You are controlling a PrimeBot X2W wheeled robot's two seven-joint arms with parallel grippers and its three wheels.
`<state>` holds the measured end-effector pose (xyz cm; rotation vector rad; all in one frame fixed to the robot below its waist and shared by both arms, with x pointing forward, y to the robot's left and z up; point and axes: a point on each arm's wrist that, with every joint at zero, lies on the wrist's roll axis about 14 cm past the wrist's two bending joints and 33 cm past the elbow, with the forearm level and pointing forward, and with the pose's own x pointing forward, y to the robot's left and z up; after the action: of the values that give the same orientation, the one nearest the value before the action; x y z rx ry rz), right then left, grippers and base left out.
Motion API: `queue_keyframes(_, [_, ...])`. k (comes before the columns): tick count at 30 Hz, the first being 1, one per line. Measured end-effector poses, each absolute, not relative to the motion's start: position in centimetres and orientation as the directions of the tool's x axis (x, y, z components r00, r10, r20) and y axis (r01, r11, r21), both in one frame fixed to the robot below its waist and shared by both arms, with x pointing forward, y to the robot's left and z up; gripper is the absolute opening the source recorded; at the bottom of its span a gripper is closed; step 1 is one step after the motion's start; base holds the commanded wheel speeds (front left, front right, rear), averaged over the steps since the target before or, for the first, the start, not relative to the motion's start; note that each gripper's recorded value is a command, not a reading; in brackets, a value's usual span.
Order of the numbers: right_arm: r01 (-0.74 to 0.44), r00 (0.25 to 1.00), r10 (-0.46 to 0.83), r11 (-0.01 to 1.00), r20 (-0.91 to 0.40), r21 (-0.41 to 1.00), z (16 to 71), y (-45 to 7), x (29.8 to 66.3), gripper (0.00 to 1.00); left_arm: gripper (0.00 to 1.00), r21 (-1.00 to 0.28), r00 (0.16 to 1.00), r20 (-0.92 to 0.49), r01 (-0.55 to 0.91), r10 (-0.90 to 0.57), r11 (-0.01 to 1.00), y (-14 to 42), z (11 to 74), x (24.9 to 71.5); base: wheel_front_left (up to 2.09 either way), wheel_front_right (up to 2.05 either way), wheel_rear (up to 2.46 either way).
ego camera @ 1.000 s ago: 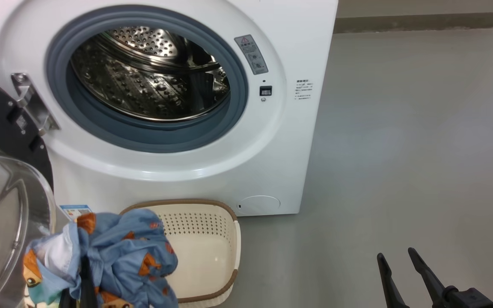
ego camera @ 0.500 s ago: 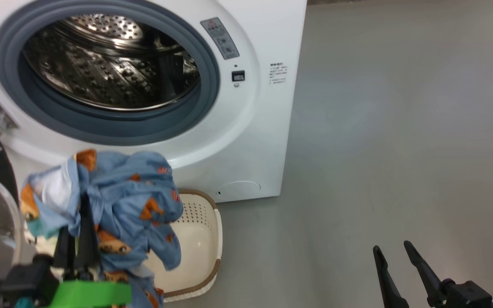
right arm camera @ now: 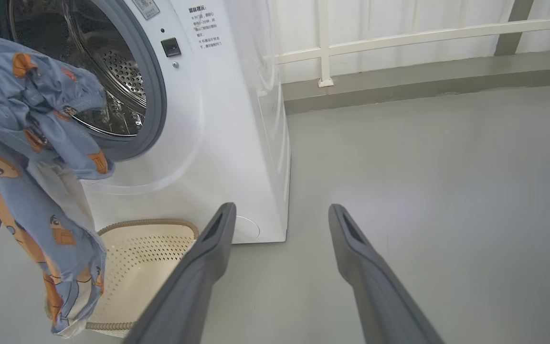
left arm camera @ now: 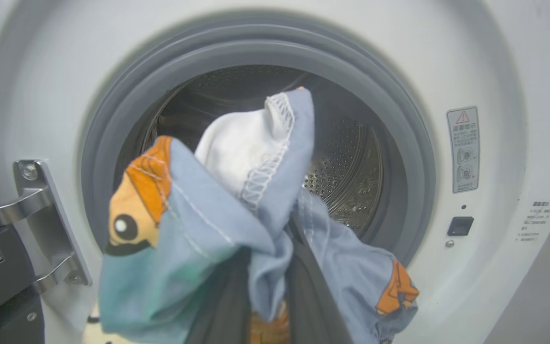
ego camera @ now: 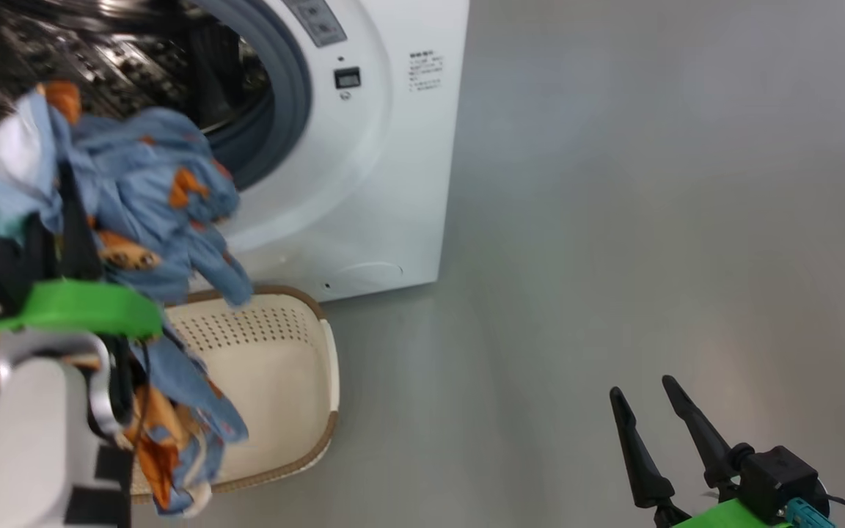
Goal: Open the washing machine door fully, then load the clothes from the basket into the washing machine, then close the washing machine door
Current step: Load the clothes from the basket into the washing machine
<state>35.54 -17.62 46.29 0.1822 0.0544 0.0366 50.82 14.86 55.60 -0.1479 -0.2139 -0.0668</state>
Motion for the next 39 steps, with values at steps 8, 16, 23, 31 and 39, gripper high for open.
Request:
queue_keyframes(8, [-0.016,0.993,0.037,0.982,-0.111,0.187,44.2,-17.7,36.9,1.00,0.00,-0.084,0.976,0.204,0.091,-0.072,0.992,13.9,55.2,57.8,0.00,0.00,0.00])
queue_keyframes(16, [-0.001,0.985,0.036,0.978,-0.166,0.207,42.0,-17.8,38.6,1.00,0.00,-0.058,0.991,0.110,0.083,-0.076,0.995,12.9,50.9,63.5,0.00,0.00,0.00])
queue_keyframes(23, [0.011,0.971,0.038,0.980,-0.238,0.200,39.2,-17.8,39.4,1.00,0.00,-0.060,0.995,0.065,0.074,-0.070,0.995,12.0,47.8,68.1,0.00,0.00,0.00])
queue_keyframes(31, [0.023,0.951,0.034,0.983,-0.306,0.180,36.9,-18.3,39.1,1.00,0.00,-0.042,0.996,0.084,0.027,-0.023,0.999,13.3,47.0,71.1,0.00,0.00,0.00])
queue_keyframes(39, [0.023,0.946,0.037,0.983,-0.323,0.181,36.4,-18.4,38.7,1.00,0.00,-0.058,0.985,0.171,-0.012,0.021,0.998,14.6,50.1,72.9,0.00,0.00,0.00])
